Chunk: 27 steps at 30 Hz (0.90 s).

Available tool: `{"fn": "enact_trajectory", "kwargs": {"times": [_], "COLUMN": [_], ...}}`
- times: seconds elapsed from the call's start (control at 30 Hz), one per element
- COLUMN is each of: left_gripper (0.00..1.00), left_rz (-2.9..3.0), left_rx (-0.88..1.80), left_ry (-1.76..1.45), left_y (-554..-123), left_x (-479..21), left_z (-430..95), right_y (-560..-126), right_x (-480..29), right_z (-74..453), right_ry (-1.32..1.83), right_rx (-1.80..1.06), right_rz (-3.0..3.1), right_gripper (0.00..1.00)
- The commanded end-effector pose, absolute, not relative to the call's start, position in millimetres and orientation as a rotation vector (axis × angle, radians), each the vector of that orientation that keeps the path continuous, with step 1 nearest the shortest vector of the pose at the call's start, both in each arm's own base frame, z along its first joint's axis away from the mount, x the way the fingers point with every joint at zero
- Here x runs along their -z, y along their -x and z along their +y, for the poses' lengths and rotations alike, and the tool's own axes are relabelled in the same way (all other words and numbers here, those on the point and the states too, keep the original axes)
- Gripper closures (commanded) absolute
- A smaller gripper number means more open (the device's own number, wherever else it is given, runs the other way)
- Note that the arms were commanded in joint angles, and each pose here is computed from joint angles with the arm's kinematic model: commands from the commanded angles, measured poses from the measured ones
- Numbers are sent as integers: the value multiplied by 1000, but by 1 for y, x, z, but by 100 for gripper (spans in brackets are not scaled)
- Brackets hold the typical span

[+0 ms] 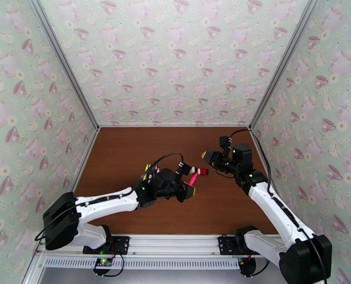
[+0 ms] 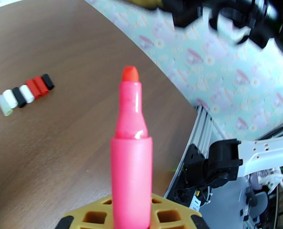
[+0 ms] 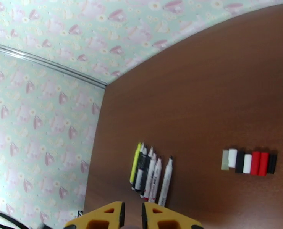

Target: Open the pen caps

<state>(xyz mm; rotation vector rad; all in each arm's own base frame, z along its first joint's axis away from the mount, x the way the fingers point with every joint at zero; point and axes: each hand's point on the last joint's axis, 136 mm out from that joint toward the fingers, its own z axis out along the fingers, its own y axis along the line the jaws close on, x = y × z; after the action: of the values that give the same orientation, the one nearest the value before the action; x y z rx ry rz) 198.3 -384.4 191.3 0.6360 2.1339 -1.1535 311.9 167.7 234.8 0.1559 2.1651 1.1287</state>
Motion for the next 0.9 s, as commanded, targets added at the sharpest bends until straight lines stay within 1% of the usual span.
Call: {"fn": "enact_trajectory", "kwargs": {"times": [0.0,0.3,0.5,0.67,0.87], "left_gripper": [95,93,93,91,91], "left_rz": [2098,2038,2056,2075,2074], "left_rx": [1153,1227,1170,1166,1191], "left_ry": [-543,-374,-321,-319,-305], "left_y": [-207,-221,-225,-225,-224], "left_x": [-201,-206,-198,-192,-190], "left_z": [-369,-330,-312,-312,-314], "right_y": [-291,-261,-249,-252,-273], "right_x": [-208,-154,-134,-132,-118], "right_z": [167,151,145,147,130], "right_ry": [-108,-137,-151,-113,-107], "right_rx": [-1113,-1002,-968,-964,-735], "right_rz": [2232,2359,2397,2409,2517], "right_gripper": [92,91,91,90,90]}}
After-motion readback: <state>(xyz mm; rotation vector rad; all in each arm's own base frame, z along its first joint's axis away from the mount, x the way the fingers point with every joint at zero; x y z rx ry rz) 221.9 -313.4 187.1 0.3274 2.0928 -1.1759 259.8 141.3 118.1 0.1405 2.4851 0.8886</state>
